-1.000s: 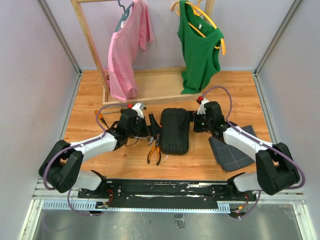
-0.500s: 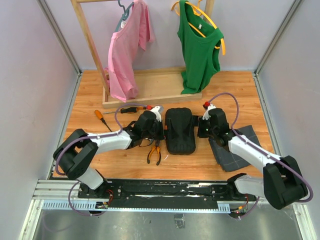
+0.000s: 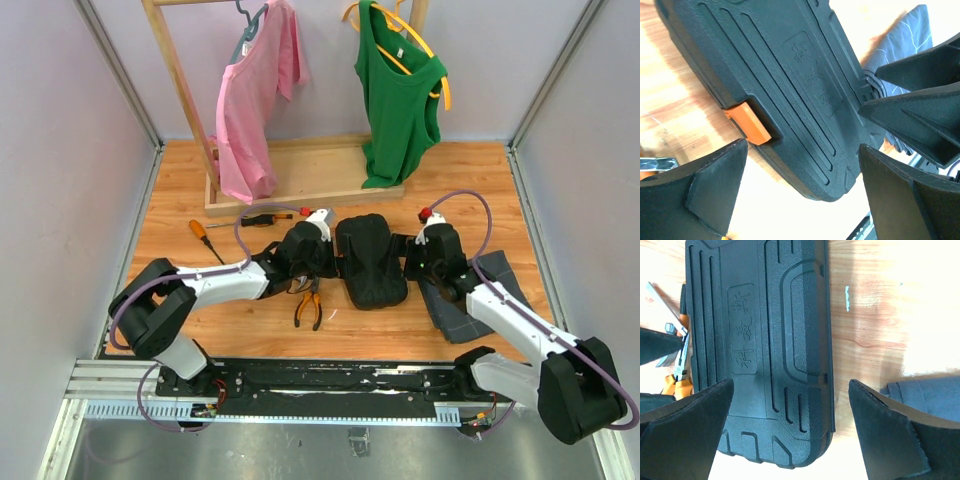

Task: Sort the tools into containers
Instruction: Move the storage box to the center of the board, then open the storage box at the center of the board.

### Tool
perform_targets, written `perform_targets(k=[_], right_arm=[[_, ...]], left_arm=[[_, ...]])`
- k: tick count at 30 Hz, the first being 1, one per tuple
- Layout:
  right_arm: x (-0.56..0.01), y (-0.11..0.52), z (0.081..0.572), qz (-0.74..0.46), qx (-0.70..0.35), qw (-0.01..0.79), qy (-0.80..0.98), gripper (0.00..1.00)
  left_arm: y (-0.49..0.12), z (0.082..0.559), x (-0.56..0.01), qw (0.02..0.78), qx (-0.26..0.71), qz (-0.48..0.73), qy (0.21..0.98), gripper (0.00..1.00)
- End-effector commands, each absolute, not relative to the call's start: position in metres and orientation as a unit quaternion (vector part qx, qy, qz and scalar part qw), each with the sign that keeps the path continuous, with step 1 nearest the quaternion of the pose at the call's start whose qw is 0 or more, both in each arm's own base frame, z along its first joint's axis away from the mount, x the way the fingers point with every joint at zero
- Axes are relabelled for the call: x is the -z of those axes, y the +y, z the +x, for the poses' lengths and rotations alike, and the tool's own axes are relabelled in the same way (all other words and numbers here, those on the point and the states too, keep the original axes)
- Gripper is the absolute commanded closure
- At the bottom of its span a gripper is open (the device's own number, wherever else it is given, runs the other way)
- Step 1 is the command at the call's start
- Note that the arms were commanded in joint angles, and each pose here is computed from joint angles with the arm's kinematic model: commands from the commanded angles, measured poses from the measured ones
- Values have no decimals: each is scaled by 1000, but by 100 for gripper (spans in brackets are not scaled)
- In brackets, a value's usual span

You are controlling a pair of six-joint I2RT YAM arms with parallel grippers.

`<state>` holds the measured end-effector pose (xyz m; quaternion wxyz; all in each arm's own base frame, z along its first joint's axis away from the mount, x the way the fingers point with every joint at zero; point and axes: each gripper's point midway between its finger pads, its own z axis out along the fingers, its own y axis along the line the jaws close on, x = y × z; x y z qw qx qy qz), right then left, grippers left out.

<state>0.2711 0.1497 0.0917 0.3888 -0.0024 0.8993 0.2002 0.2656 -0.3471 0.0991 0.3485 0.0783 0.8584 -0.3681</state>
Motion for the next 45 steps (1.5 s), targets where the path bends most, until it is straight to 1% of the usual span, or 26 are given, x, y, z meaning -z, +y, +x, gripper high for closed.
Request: perform_targets(k=[1,10,15,18,23,25,28,29,33,41,42,43,45], right_arm=[[-97,152,270,-18,-205,387,899,1],[-98,172,277,-61,-231,367,899,1],[-96,176,287,-70,-219,361,904,1],[-95,176,292,-74,-201,358,909,1],[-92,167,302,-69,-159,360,917,0],[-93,166,306,-72,-150,365,916,3],[-95,166,312,-81,-144,368,915,19],[-95,166,313,-86,-145,367,915,21],[-89,164,316,-77,-168,353,917,25],[-76,167,319,-58,-254,327,908,32],[-75,167,319,-58,-257,326,908,31],[-75,166,320,-58,-256,328,908,26],[-78,161,322,-53,-247,342,905,5]], left_arm=[[-327,278,-111,382,355,45,852,4],[-309,281,-104,379,353,19,855,5],[-296,287,-104,388,339,-2,857,6],[-285,290,-102,389,336,-19,858,8],[-277,291,-102,390,332,-22,859,15],[-276,291,-102,389,331,-21,859,16],[-277,291,-103,389,333,-16,859,17],[-278,291,-103,390,334,-14,858,18],[-280,291,-107,395,338,-4,854,18],[-279,294,-113,404,331,10,853,17],[-277,295,-114,407,326,8,853,17],[-275,297,-117,412,320,6,853,15],[-269,301,-123,424,307,0,852,10]])
